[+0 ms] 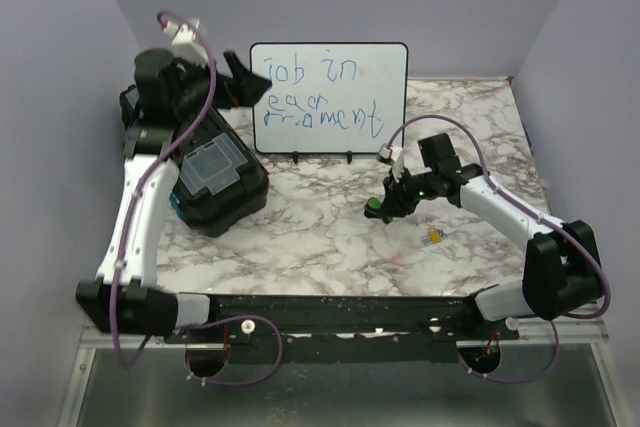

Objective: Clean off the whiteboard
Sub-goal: Pick up the whiteboard eraser from the center of the board, then pick up the whiteboard from the whiteboard stand.

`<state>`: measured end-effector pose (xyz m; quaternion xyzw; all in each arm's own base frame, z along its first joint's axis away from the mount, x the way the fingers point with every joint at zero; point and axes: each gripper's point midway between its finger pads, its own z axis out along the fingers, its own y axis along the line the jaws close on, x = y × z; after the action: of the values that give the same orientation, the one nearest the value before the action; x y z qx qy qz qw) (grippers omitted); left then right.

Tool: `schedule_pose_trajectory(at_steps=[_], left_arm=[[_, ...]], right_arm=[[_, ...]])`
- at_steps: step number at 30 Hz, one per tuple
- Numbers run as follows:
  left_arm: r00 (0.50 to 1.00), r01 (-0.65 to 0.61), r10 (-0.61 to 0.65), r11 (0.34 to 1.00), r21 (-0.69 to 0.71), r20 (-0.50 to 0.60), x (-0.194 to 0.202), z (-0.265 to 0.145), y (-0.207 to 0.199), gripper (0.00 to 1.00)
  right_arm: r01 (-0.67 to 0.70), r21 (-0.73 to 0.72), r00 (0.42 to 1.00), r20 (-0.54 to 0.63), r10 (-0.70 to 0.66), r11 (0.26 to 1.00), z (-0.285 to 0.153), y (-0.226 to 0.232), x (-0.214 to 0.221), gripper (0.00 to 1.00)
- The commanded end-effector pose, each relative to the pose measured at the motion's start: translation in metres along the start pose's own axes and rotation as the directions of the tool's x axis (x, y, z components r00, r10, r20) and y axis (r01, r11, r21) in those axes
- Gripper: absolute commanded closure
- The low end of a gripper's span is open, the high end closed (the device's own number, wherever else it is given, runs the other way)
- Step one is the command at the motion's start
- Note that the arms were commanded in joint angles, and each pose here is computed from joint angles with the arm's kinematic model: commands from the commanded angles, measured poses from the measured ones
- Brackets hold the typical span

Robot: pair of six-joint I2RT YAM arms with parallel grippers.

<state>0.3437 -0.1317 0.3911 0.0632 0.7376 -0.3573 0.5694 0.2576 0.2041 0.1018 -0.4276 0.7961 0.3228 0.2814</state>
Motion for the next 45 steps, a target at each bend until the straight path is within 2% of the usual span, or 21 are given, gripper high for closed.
schedule_pose_trajectory(at_steps=[1,6,12,22,31,37,45], left_arm=[[0.995,-0.029,0.004,0.97,-0.243,-0.101,-0.02,0.058,0.077,0.01],[0.988,-0.046,0.02,0.983,-0.175,-0.151,-0.036,0.124,0.11,0.01],[0.997,0.017,-0.027,0.992,-0.128,-0.071,-0.049,0.164,0.14,0.02],[0.984,0.16,-0.174,0.956,-0.247,-0.037,-0.014,0.192,0.197,0.02],[0.979,0.179,-0.203,0.895,-0.408,-0.015,0.014,0.207,0.23,0.03],[0.977,0.184,-0.212,0.906,-0.381,-0.033,0.027,0.216,0.235,0.05],[0.957,0.217,-0.259,0.937,-0.275,-0.129,0.055,0.225,0.224,0.07]], right_arm=[[0.003,-0.033,0.998,0.062,-0.001,0.999,-0.013,0.011,-0.017,0.99],[-0.003,-0.028,0.996,0.092,0.006,1.0,-0.022,0.01,-0.02,0.99],[-0.013,-0.019,0.994,0.105,0.015,1.0,-0.027,0.007,-0.02,0.99],[-0.024,-0.01,0.993,0.118,0.025,1.0,-0.032,0.002,-0.021,0.99],[-0.033,-0.007,0.99,0.135,0.034,0.999,-0.037,-0.001,-0.022,0.99],[-0.04,-0.008,0.989,0.144,0.04,0.999,-0.04,-0.002,-0.023,0.99],[-0.04,-0.012,0.987,0.154,0.041,0.999,-0.043,-0.001,-0.024,0.99]])
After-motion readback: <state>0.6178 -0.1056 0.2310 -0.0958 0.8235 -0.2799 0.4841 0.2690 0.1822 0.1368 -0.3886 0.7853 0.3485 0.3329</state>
